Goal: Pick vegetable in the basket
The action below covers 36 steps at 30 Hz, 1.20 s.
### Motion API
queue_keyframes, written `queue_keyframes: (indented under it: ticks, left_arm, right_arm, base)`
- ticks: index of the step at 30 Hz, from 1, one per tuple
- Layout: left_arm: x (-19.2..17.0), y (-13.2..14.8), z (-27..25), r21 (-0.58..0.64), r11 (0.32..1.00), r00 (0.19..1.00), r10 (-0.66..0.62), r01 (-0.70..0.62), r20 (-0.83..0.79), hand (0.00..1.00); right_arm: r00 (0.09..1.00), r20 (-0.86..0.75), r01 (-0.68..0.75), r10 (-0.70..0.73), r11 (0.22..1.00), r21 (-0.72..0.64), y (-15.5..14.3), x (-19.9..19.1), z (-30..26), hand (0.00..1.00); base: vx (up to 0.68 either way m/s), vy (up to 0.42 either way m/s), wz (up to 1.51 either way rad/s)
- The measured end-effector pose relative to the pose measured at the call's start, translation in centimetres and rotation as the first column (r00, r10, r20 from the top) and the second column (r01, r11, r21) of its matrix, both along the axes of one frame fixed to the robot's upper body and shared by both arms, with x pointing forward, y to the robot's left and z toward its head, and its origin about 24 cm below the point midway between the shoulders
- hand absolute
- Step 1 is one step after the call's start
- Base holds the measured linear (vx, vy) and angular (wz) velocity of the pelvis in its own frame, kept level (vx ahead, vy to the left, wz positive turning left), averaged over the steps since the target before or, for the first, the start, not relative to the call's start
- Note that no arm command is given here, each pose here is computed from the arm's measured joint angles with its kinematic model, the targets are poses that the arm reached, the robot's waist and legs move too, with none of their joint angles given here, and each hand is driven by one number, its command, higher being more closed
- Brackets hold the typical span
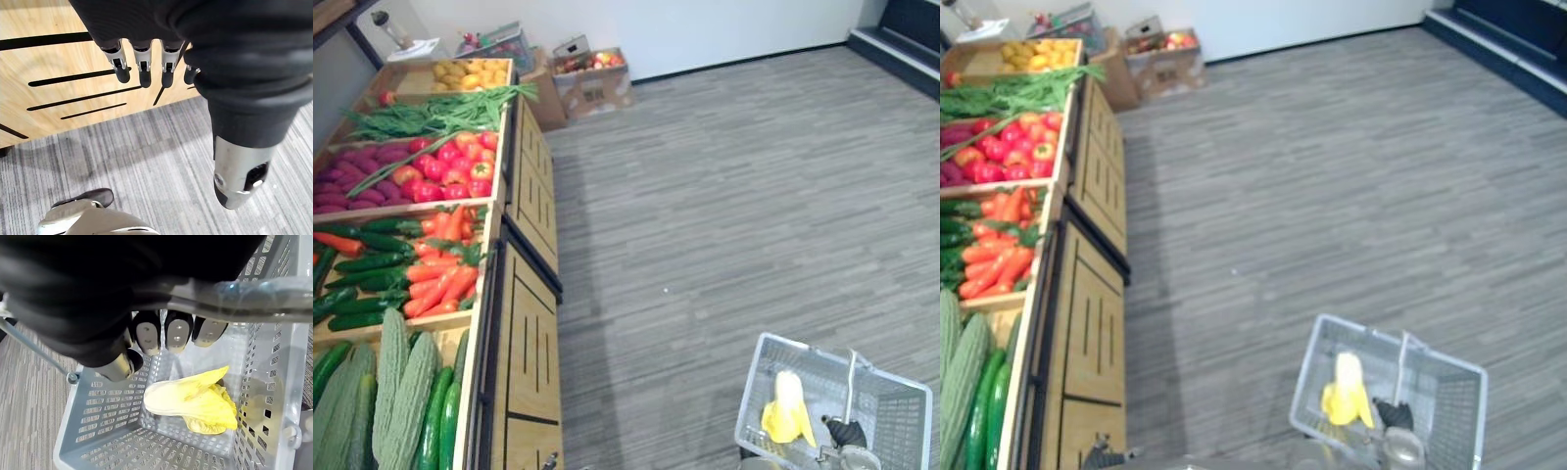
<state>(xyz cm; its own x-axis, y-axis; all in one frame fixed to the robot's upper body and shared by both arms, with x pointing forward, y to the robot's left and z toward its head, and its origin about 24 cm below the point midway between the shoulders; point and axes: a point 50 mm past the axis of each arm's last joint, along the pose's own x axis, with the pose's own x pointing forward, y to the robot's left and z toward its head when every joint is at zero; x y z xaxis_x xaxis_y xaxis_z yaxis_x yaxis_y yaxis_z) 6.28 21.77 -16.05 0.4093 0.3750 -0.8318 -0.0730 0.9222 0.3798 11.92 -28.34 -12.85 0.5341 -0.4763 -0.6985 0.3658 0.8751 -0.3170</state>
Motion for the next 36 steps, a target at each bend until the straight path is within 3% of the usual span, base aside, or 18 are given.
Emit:
queue_keyframes:
  ticks: [9, 15, 21, 30, 36]
  left_arm:
    - [-1.2, 0.9, 0.0, 0.021, 0.999, 0.999, 0.043, -0.043, -0.030, 0.00]
    - [-0.7, 0.4, -0.1, 0.003, 0.998, 0.998, 0.065, -0.065, -0.021, 0.00]
    - [0.8, -0.4, -0.1, -0.022, 0.997, 0.997, 0.073, -0.073, 0.011, 0.00]
    - [1.3, 0.1, 0.2, -0.011, 0.996, 0.995, 0.091, -0.091, 0.041, 0.00]
    - [1.3, 0.2, 0.3, 0.004, 0.992, 0.990, 0.123, -0.123, 0.063, 0.00]
  right_arm:
    - [0.995, 0.053, 0.085, -0.090, 0.993, 0.083, 2.8, 0.0, -0.7, 1.00]
    - [0.993, 0.054, 0.105, -0.109, 0.991, 0.077, 2.6, 0.1, -0.6, 1.00]
    - [0.983, 0.064, 0.167, -0.169, 0.985, 0.038, 0.4, 0.2, 0.1, 1.00]
    - [0.987, -0.044, 0.158, -0.156, 0.987, 0.044, 0.7, -2.5, -1.1, 1.00]
    - [0.985, -0.059, 0.168, -0.164, 0.983, 0.073, 1.9, -2.9, -1.5, 1.00]
  base:
    - [-0.12, -0.004, -0.26]
    - [0.17, -0.188, -0.22]
    - [0.34, -0.262, 0.10]
    - [0.32, -0.190, 0.31]
    - [0.24, 0.141, 0.07]
